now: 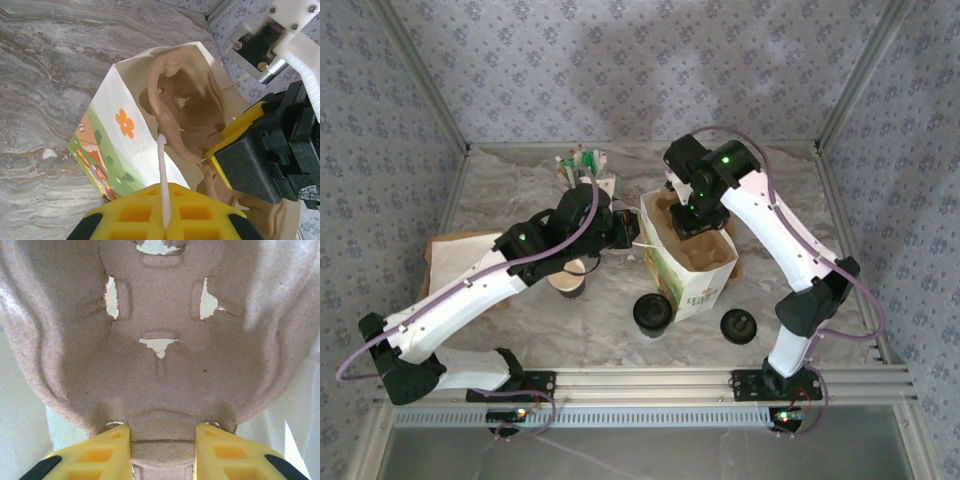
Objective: Pack the takeout coffee
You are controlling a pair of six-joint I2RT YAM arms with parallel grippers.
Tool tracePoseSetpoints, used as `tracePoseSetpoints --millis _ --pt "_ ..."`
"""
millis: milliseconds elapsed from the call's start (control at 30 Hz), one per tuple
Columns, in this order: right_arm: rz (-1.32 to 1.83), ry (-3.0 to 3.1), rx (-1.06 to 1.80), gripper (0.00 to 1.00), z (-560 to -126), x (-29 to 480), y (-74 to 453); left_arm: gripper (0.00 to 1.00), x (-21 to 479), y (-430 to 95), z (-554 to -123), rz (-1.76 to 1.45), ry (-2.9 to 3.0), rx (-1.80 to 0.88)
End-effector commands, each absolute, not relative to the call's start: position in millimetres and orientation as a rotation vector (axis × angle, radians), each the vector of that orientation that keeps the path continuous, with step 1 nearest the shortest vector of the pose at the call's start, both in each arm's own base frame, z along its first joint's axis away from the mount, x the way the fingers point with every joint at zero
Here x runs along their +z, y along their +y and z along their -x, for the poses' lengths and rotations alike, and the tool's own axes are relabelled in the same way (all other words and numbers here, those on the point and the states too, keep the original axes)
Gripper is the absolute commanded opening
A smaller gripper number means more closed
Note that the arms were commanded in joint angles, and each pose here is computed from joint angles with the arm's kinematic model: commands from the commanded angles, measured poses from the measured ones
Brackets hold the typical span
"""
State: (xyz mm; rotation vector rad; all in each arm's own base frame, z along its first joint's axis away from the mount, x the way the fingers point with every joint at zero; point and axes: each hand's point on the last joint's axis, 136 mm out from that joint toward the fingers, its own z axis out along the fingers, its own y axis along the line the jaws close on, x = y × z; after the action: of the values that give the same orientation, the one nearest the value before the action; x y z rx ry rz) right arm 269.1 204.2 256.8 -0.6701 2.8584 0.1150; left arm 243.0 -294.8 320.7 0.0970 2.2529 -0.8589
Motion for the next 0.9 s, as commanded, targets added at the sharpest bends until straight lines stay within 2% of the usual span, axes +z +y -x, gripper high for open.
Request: tracePoseSetpoints --millis 0,367,867 --pt "0.68 2.868 0.08 0.32 -267 257 201 0.06 324 -286 -244 -0.085 2.236 -0.837" --pt "0.698 2.894 -0.02 0.32 -268 242 198 0.06 323 -285 -244 -0.083 2.234 -0.835" --pt "0.76 2.929 -0.013 0.31 -260 223 209 0.06 321 -284 -243 -0.074 2.234 -0.84"
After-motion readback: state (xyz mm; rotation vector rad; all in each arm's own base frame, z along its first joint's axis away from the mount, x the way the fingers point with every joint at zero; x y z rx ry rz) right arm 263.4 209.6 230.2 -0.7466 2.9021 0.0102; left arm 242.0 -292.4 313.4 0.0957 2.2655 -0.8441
